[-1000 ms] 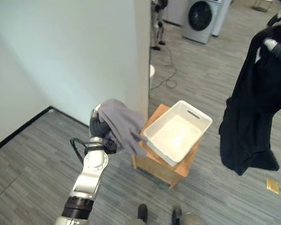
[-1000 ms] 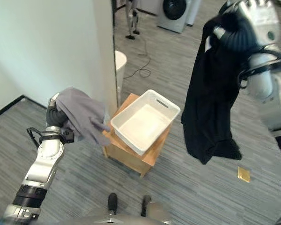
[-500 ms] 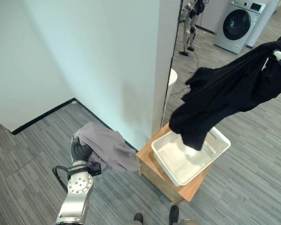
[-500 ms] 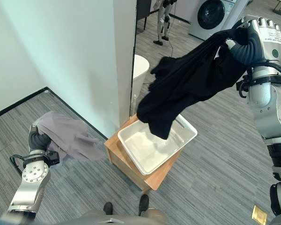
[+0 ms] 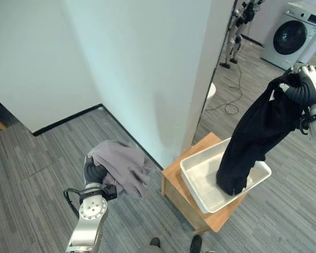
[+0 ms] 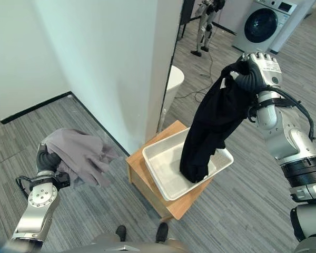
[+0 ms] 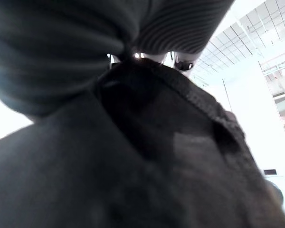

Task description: Pick up bed clothes into laundry basket.

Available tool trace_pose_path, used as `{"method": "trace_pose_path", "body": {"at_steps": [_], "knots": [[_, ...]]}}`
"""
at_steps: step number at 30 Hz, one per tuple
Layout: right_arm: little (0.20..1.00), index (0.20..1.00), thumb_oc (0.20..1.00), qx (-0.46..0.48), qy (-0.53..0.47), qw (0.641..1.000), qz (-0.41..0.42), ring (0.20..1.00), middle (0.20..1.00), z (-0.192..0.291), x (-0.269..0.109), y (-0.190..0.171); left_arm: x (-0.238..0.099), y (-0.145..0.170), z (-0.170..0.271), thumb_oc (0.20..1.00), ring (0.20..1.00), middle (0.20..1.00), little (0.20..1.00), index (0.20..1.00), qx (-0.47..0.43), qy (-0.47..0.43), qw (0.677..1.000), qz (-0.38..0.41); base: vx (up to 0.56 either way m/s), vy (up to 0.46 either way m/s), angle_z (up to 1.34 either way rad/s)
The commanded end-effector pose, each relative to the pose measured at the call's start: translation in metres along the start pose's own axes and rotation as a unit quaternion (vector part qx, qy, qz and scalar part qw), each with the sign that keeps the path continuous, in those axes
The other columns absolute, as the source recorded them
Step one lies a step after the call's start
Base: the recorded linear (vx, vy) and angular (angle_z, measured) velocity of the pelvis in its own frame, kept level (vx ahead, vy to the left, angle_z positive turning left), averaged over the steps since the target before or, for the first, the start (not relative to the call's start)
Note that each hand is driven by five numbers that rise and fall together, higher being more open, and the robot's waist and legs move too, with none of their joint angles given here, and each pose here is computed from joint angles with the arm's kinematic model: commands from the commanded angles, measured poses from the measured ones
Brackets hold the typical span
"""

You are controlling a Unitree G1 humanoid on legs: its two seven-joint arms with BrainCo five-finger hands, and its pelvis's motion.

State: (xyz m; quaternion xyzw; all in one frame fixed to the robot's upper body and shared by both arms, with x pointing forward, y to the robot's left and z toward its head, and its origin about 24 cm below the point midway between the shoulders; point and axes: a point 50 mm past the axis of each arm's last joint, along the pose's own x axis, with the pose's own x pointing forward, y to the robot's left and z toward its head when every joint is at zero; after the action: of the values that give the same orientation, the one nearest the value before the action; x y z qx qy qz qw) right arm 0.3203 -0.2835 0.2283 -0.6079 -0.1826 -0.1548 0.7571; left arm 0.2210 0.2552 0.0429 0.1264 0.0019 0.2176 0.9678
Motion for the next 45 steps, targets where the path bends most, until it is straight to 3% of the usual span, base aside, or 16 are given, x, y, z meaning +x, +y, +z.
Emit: {"method": "trace_pose_path", "body": {"at_steps": [1,10,15,25,26,27,32,33,35,41,45], "knots": [[0.200,0.200,0.200,0.021,0.002,0.997,-0.078,0.200,0.200,0.010,0.024,-0.027,0.006,0.006,0.031,0.200,0.200,0.200,0.200,0.200,-0.021,-0.083,0.996,-0.007,0.00,0.000,0.00],[0.200,0.200,0.200,0.035,0.090,0.995,0.027,0.200,0.200,-0.020,0.001,0.033,0.008,0.006,0.023,0.200,0.200,0.200,0.200,0.200,-0.017,-0.066,0.998,-0.011,0.00,0.000,0.00],[0.200,0.200,0.200,0.077,0.099,0.987,0.096,0.200,0.200,-0.005,-0.015,0.084,0.008,-0.001,0.018,0.200,0.200,0.200,0.200,0.200,-0.022,-0.056,0.998,-0.020,0.00,0.000,0.00],[0.200,0.200,0.200,0.090,0.134,0.969,0.185,0.200,0.200,0.012,-0.023,0.142,0.008,-0.013,0.019,0.200,0.200,0.200,0.200,0.200,-0.035,-0.055,0.997,-0.045,0.00,-0.004,0.01],[0.755,0.755,0.755,0.087,0.145,0.967,0.190,0.755,0.755,0.010,-0.023,0.145,0.008,-0.013,0.019,0.200,0.200,0.200,0.200,0.200,-0.036,-0.056,0.997,-0.046,-0.03,-0.021,0.05],[1.000,1.000,1.000,0.086,0.159,0.964,0.194,1.000,1.000,0.006,-0.024,0.147,0.010,-0.013,0.020,0.200,0.200,0.200,0.200,0.200,-0.037,-0.058,0.997,-0.044,-0.03,-0.023,0.06],[1.000,1.000,1.000,0.132,0.180,0.965,0.140,1.000,1.000,-0.002,-0.013,0.127,0.016,-0.004,0.025,0.200,0.200,0.200,0.200,0.200,-0.035,-0.068,0.997,-0.021,0.00,-0.003,0.03],[1.000,1.000,1.000,0.155,0.164,0.971,0.081,1.000,1.000,-0.005,-0.006,0.101,0.018,0.001,0.027,0.200,0.200,0.200,0.200,0.200,-0.027,-0.073,0.997,-0.011,0.00,0.000,0.00],[1.000,1.000,1.000,0.162,0.153,0.973,0.058,1.000,1.000,-0.005,-0.006,0.090,0.018,0.000,0.029,0.200,0.200,0.200,0.200,0.200,-0.025,-0.076,0.997,-0.014,0.01,0.006,-0.02],[1.000,1.000,1.000,0.159,0.094,0.978,-0.093,1.000,1.000,-0.019,-0.003,0.001,0.017,-0.001,0.046,0.200,0.200,0.200,0.200,0.200,-0.014,-0.114,0.993,-0.031,0.03,0.011,-0.07],[1.000,1.000,1.000,0.166,0.102,0.966,-0.169,1.000,1.000,-0.032,-0.025,-0.024,0.018,-0.011,0.069,0.200,0.200,0.200,0.200,0.200,-0.019,-0.164,0.985,-0.046,0.03,0.001,-0.17]]}}
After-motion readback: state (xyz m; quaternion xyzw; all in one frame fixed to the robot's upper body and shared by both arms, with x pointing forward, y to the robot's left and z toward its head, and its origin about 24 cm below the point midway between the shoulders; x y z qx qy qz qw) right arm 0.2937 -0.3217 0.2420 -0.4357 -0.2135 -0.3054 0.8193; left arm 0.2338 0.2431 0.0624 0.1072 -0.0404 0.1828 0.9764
